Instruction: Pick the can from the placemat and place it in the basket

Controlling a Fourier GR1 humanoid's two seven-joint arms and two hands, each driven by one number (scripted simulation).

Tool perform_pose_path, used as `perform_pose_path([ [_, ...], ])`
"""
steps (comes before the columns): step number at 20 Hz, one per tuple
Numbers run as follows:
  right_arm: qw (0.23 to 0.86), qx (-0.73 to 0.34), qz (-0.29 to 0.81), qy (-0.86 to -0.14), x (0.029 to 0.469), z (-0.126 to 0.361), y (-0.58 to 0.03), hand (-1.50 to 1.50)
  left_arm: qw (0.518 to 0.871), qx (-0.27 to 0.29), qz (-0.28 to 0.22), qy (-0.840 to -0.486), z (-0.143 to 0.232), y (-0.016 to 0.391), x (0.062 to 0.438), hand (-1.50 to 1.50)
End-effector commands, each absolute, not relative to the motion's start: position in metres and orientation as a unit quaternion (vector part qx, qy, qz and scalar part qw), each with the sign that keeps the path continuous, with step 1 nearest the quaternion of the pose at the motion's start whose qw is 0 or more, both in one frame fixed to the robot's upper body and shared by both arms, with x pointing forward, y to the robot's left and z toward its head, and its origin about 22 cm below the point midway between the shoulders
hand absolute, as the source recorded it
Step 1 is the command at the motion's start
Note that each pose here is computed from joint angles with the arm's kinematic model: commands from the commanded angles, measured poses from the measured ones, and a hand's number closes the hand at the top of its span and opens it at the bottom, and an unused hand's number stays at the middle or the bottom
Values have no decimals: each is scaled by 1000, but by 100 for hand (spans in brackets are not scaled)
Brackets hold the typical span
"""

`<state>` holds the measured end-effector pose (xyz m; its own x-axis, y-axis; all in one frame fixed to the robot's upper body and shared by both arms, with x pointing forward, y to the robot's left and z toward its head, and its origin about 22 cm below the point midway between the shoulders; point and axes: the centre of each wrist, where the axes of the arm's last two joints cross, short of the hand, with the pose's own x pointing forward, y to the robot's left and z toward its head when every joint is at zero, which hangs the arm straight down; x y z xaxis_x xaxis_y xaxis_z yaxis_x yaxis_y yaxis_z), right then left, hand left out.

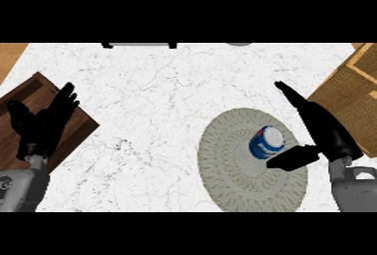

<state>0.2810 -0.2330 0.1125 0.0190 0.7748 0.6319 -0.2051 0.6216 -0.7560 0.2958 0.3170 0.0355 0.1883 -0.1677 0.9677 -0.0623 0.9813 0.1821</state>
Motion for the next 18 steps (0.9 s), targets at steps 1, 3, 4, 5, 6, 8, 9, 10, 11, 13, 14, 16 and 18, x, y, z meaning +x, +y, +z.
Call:
perform_pose_path([
  [1,687,-232,389,-568,270,90,-241,-150,766,92,-28,-635,44,317,309,0],
  [3,688,-236,393,-563,298,80,-237,-150,763,86,-35,-639,44,315,288,0],
  [4,683,-234,395,-568,292,98,-224,-150,771,89,-31,-630,38,302,314,0],
  [5,687,-239,394,-562,280,96,-244,-150,763,88,-31,-640,39,311,289,0],
  [6,686,-239,394,-563,269,97,-233,-150,767,77,-25,-636,37,329,292,0],
  [8,677,-233,398,-573,263,98,-242,-150,763,87,-35,-639,34,319,293,0],
  [9,679,-235,394,-573,281,107,-234,-150,770,81,-29,-632,37,332,294,0],
  [10,678,-229,394,-576,272,96,-223,-150,768,88,-32,-634,36,331,290,0],
  [11,677,-228,397,-576,277,85,-256,-150,766,86,-36,-636,33,315,289,0],
  [13,682,-221,390,-578,269,97,-245,-150,767,94,-29,-634,47,332,297,0],
  [14,680,-206,387,-587,263,89,-264,-150,761,95,-27,-642,43,312,283,0],
  [16,678,-200,394,-587,271,98,-244,-150,766,92,-31,-635,30,289,298,0],
  [18,675,-187,397,-594,268,74,-260,-150,762,87,-31,-641,47,311,291,0],
])
